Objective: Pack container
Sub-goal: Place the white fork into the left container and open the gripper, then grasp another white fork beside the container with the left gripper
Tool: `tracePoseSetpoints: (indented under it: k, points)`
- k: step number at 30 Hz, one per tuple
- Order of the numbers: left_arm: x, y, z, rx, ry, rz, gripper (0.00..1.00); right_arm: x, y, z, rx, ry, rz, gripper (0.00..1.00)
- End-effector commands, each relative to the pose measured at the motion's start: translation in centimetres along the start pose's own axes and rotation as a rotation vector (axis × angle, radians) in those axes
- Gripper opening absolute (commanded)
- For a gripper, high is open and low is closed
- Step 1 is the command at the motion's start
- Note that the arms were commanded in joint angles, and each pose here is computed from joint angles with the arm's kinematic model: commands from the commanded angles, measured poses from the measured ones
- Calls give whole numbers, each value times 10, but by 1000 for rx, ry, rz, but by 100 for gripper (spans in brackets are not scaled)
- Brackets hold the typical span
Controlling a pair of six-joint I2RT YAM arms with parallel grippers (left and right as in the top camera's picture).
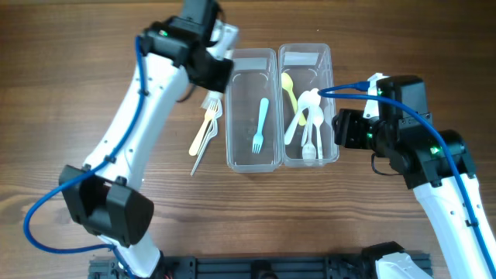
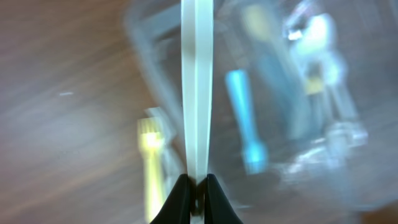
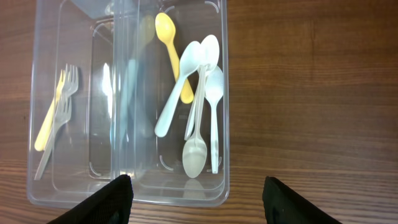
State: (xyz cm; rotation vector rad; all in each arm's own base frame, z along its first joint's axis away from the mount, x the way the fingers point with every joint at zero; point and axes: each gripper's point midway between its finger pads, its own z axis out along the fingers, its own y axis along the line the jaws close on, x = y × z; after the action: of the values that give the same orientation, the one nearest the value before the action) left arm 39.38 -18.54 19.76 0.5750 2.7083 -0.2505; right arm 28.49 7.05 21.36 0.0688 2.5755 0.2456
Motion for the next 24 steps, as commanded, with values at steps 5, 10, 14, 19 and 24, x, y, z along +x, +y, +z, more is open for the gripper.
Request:
tracePoseSetpoints:
  k: [5,10,14,19,24]
  points:
    - [19,-62,59,9,128,-224,5,-8,-2,-3,16,-23,16,67]
    - [21,-64,68,-5,141,-314,35,-8,-2,-3,16,-24,16,66]
    - [14,-51,42,-3,93,-225,59,-8,-2,-3,16,-23,16,68]
    - [44,4,14,-155,187,-154,64,-8,-2,-3,16,-26,16,69]
    - [92,31,27,-190,357,-208,60,-9,-2,-3,15,-28,16,69]
